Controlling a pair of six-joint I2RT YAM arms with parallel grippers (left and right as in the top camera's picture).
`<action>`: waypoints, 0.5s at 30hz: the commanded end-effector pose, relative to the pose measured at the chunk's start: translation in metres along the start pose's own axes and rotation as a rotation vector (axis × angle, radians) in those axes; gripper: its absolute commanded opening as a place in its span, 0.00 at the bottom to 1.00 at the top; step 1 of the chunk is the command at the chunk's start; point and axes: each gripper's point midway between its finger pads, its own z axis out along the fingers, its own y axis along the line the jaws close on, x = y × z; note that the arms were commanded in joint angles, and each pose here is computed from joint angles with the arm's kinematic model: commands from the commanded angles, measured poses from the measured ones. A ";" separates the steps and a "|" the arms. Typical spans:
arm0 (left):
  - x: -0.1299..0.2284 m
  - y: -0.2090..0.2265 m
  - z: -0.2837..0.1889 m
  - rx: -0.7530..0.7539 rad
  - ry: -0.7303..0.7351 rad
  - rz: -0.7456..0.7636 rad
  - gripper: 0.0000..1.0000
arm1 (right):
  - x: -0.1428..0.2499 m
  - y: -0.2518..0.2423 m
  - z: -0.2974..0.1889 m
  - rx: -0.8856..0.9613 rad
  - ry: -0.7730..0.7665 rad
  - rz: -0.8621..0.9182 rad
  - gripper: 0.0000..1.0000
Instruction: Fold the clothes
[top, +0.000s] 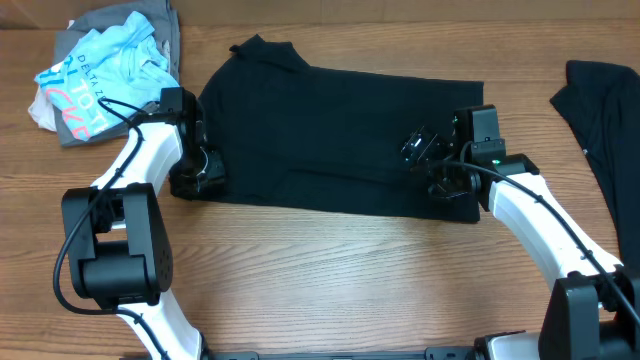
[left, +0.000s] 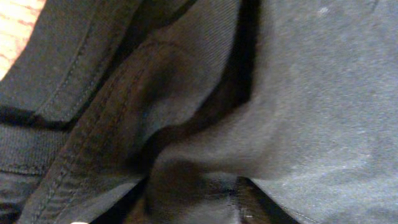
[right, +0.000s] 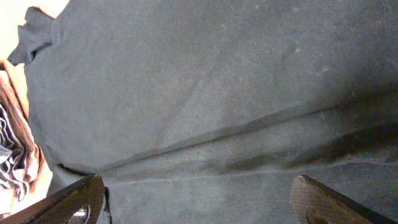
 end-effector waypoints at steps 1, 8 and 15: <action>-0.010 -0.011 -0.006 0.037 -0.022 0.020 0.33 | -0.001 -0.001 0.002 0.009 -0.010 -0.011 1.00; -0.016 -0.018 -0.011 0.069 -0.033 -0.032 0.11 | -0.002 -0.002 0.002 0.014 -0.015 -0.011 1.00; -0.040 -0.030 -0.021 0.124 -0.116 -0.084 0.04 | -0.002 -0.002 0.002 0.016 -0.017 -0.011 1.00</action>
